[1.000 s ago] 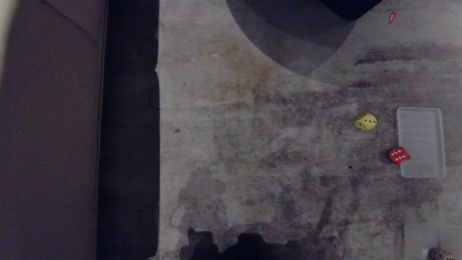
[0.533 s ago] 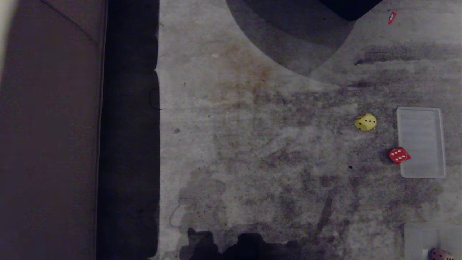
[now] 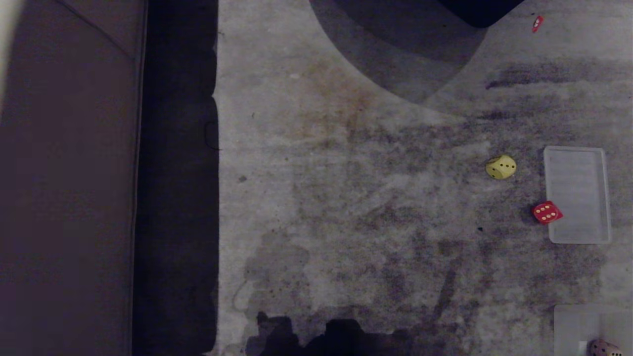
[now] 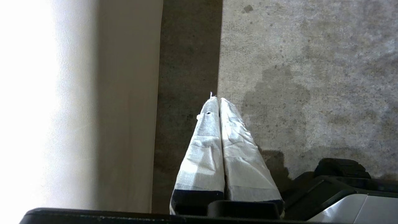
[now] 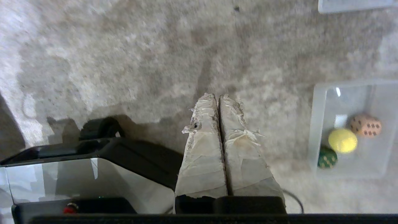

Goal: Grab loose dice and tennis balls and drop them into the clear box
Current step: Pick up toys out of the box

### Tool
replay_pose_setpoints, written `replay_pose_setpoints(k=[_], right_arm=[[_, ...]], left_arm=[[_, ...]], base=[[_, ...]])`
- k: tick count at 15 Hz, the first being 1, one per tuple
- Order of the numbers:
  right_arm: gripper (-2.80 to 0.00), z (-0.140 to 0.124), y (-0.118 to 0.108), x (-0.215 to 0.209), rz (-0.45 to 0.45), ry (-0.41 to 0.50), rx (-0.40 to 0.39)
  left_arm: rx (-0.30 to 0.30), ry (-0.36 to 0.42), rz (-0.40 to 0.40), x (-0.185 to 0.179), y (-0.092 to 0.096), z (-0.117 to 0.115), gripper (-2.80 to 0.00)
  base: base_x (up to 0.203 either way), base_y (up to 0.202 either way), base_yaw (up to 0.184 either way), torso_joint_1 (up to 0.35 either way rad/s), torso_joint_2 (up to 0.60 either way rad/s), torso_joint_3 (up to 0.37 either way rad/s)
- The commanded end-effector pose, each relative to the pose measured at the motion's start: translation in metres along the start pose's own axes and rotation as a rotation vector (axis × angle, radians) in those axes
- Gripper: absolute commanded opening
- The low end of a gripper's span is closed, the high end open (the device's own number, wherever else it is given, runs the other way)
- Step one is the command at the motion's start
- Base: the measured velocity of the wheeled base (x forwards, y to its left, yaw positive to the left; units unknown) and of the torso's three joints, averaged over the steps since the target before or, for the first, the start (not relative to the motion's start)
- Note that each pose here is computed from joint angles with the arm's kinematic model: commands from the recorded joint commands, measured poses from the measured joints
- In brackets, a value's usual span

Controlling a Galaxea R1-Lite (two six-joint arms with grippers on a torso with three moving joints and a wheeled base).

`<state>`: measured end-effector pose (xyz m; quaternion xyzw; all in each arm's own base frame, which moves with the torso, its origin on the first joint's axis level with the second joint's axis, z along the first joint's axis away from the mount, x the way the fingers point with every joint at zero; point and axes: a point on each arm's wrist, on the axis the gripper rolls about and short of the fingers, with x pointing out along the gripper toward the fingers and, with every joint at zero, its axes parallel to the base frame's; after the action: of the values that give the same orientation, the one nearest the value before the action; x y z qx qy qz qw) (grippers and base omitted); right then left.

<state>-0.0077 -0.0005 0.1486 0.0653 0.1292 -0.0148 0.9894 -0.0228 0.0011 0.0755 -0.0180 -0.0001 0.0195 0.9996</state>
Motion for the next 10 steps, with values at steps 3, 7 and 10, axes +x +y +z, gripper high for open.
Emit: replay_pose_setpoints(k=[3, 7, 10], right_arm=[[-2.80, 0.027, 0.003, 0.044, -0.062, 0.144, 0.004], [-2.80, 0.036, 0.003, 0.067, -0.084, 0.132, 0.011], [-2.80, 0.033, 0.003, 0.064, -0.084, 0.123, 0.011]], left_arm=[[-0.001, 0.003, 0.001, 0.000, 0.000, 0.000, -2.80], [-0.001, 0.003, 0.001, 0.000, 0.000, 0.000, -2.80], [0.001, 0.003, -0.001, 0.000, 0.000, 0.000, -2.80]], base=[[0.000, 0.000, 0.000, 0.000, 0.00, 0.000], [0.000, 0.000, 0.000, 0.000, 0.00, 0.000], [0.000, 0.000, 0.000, 0.000, 0.00, 0.000]])
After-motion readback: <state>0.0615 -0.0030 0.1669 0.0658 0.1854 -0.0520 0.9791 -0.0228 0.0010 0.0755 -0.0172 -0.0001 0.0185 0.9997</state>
